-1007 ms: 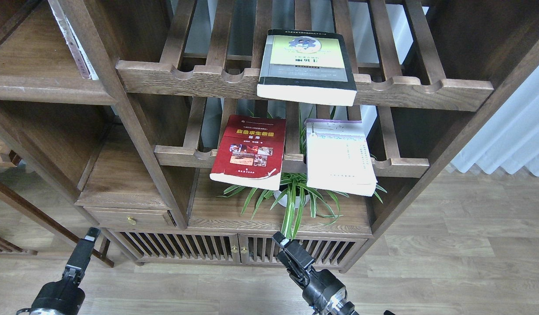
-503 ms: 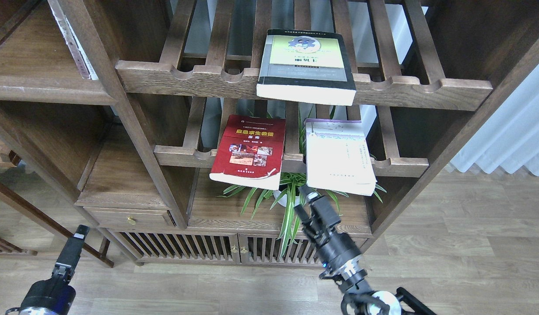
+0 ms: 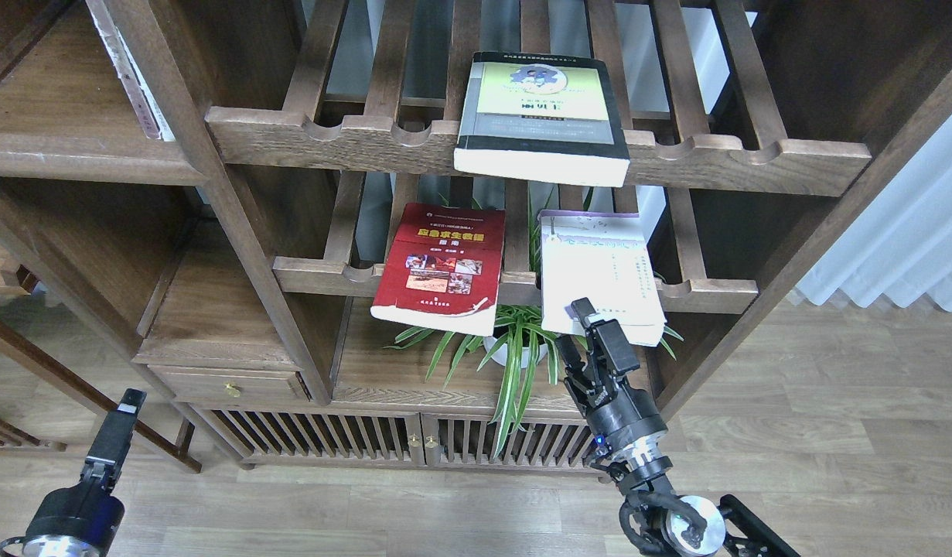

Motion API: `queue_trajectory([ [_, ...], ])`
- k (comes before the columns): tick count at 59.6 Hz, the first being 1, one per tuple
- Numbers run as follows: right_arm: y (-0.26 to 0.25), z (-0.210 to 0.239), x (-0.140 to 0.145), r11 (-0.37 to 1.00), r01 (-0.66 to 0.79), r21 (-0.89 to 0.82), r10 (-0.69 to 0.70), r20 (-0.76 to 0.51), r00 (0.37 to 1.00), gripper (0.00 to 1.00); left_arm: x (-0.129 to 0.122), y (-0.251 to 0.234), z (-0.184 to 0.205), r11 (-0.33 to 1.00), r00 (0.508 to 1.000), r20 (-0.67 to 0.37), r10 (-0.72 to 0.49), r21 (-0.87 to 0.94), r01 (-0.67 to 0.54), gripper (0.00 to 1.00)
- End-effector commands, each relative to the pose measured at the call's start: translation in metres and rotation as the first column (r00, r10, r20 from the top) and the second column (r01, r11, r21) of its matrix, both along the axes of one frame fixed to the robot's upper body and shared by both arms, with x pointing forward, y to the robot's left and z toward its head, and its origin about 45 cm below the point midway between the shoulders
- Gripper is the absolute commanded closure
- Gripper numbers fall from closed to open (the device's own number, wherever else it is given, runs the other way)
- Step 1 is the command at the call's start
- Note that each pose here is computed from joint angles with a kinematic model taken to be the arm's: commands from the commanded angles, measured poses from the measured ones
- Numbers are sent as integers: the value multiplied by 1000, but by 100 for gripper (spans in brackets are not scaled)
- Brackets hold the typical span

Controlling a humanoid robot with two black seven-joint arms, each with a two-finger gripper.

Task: Organize books on shelf
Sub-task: 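Reach the right gripper to the white book and grasp it, then pull the white book off the middle shelf and lower it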

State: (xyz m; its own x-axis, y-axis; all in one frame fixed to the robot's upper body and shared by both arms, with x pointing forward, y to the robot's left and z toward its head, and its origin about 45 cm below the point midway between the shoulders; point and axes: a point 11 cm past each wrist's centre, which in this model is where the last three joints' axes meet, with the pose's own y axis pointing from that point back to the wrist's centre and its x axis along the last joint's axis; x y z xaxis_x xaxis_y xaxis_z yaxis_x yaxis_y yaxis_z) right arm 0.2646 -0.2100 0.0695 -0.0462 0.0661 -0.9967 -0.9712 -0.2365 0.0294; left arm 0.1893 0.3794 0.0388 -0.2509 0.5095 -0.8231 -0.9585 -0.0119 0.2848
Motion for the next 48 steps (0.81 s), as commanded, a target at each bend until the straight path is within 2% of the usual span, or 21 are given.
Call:
queue_trajectory([
  [1,-1,0,1,1000,9,10,-9,-2,1000,50,3,3,3,1000,1000,10,10,3,-10,0],
  [6,0,-1,0,1000,5,10,-5,-5,1000,66,3,4,3,1000,1000,13,14,3,-14,0],
  [7,0,-1,0,1000,5,10,-5,-5,1000,72,4,5,4,1000,1000,15,15,4,-15,0],
  [18,4,-1,-2,1000,-14,11,14,-6,1000,95,3,3,4,1000,1000,11,-3,10,3,0],
  [29,9,-1,-9,999,-34,19,34,-7,999,95,3,4,4,998,999,6,-44,50,44,0],
  [48,40,-28,-72,991,-114,65,122,-128,984,96,-11,0,-13,995,994,-73,-82,49,86,0],
])
